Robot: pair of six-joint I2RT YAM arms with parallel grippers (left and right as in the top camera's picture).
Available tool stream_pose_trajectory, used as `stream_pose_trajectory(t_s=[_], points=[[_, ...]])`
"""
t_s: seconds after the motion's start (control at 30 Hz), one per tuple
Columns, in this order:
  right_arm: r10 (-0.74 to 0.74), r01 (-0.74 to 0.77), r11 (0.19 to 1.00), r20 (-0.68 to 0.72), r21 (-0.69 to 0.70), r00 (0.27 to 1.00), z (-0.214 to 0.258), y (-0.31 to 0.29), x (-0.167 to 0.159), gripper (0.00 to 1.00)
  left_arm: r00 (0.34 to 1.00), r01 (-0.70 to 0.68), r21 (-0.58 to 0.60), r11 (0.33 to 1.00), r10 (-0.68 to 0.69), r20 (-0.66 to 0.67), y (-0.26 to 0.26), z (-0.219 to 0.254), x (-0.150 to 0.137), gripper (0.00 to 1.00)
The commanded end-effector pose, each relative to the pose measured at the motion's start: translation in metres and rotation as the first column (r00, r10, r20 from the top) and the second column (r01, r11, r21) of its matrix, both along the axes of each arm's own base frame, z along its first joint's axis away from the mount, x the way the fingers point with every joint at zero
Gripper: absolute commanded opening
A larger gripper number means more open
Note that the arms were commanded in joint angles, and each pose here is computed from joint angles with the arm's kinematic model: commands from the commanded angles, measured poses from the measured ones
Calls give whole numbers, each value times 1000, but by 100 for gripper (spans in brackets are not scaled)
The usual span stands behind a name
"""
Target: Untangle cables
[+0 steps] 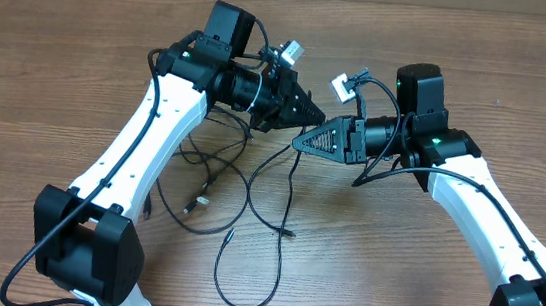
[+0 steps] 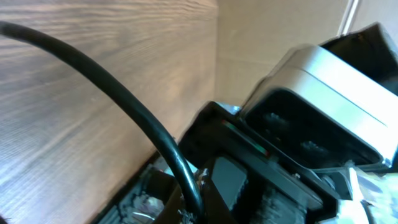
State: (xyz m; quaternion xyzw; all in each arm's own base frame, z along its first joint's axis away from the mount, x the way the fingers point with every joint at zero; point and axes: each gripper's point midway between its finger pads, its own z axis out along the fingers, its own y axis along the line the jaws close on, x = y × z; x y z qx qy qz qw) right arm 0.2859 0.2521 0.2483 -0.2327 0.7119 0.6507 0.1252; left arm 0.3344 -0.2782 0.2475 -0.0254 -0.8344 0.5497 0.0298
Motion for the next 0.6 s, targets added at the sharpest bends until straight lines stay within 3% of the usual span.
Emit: stream_pose_trajectory(t_s=[0.0,0.13,0.2,0.23,0.27,0.3,0.4,0.57], points=[[-34,35,999,37,-22,999,4,0,9,24,996,-28,107,994,18,93,8,-21,11,4],[-236,229,946,-3,-227,972,-36,-18,36,38,981,-104,349,931,38,190,37,-58,23,4],[-405,363,820,0,-443,914,-76,-46,52,41,970,-134,421,897,31,242,54,-64,29,4],[-438,385,781,8,-492,899,-85,-54,54,41,966,-141,428,893,29,257,57,-62,30,4],[-533,434,622,53,-652,844,-115,-85,56,42,949,-165,424,890,26,314,65,-49,35,4],[-572,442,521,85,-730,816,-129,-104,53,42,935,-179,413,893,24,353,67,-39,38,4],[-610,421,326,152,-846,778,-149,-140,41,42,870,-258,385,886,40,491,81,6,53,4],[-614,386,219,181,-896,768,-158,-160,30,42,658,-404,251,880,89,748,102,124,68,4]])
